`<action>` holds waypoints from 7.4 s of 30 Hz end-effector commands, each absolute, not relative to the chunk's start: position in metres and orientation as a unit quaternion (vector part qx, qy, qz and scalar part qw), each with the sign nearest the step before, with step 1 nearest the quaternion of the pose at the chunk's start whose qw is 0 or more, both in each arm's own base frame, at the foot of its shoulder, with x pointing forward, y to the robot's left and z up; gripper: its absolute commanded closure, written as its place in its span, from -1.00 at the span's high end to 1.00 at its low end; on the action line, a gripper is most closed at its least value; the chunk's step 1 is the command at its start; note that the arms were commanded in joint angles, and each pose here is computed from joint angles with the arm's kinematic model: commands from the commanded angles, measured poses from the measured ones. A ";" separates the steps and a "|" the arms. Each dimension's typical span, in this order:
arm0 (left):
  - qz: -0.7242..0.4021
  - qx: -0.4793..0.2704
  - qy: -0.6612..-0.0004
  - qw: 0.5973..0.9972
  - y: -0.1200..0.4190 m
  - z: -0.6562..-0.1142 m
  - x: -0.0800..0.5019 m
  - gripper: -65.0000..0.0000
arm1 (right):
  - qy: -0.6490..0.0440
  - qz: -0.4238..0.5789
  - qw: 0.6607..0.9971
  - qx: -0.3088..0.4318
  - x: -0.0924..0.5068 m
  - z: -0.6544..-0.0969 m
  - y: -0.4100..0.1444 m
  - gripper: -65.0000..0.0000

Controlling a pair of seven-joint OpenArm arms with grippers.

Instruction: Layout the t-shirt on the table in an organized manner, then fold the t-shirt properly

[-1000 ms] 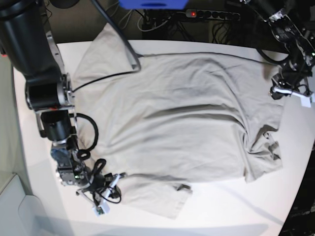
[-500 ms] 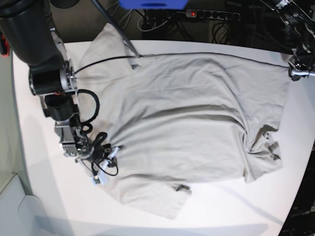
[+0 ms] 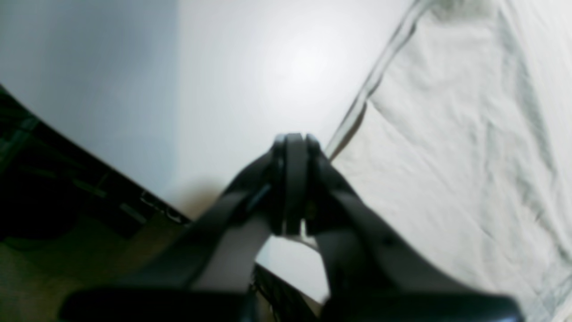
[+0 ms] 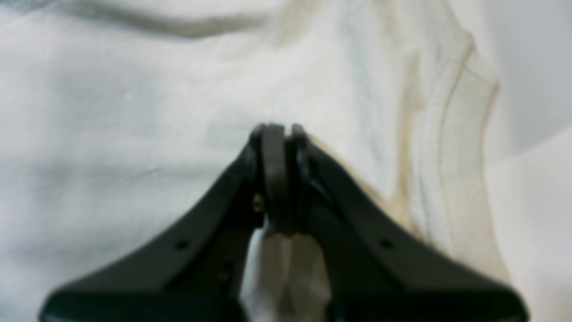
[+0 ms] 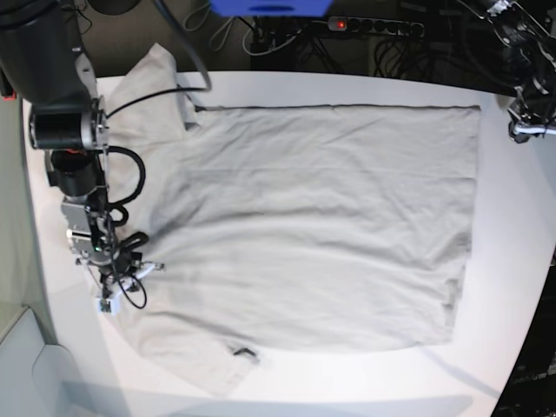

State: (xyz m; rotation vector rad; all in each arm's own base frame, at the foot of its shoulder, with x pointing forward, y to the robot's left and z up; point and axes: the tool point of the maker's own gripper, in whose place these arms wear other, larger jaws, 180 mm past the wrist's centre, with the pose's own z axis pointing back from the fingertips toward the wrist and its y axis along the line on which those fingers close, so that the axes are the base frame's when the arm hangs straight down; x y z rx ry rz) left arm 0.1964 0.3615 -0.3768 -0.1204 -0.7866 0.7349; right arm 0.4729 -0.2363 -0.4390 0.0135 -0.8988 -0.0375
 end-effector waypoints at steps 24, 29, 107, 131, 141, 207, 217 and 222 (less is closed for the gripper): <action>0.336 -0.173 -0.478 0.793 0.338 -0.326 0.249 -0.99 | -0.453 0.084 0.888 0.003 0.440 -0.380 -0.210 -0.94; 0.306 -0.217 -0.455 0.808 0.287 -0.340 0.277 -0.99 | -0.454 0.085 0.887 0.003 0.441 -0.378 -0.210 -0.94; 0.330 -0.110 -0.491 0.799 0.360 -0.342 0.235 -1.00 | -0.325 0.115 0.938 -0.035 0.357 -0.431 -0.192 -0.93; 0.344 -0.107 -0.490 0.794 0.365 -0.345 0.226 -1.00 | -0.388 0.118 0.912 -0.059 0.409 -0.370 -0.201 -0.93; 0.319 -0.136 -0.429 0.834 0.321 -0.391 0.245 -1.00 | -0.418 0.138 0.895 -0.070 0.374 -0.337 -0.184 -0.93; 0.223 -0.033 -0.358 0.906 0.402 -0.358 0.169 0.17 | -0.308 0.148 0.934 -0.102 0.213 -0.361 -0.248 0.24; 0.240 -0.052 -0.349 0.904 0.387 -0.398 0.187 0.11 | -0.297 0.099 0.941 -0.125 0.197 -0.361 -0.277 0.24; 0.216 -0.068 -0.349 0.909 0.371 -0.401 0.206 0.12 | -0.283 0.101 0.946 -0.124 0.186 -0.366 -0.277 0.24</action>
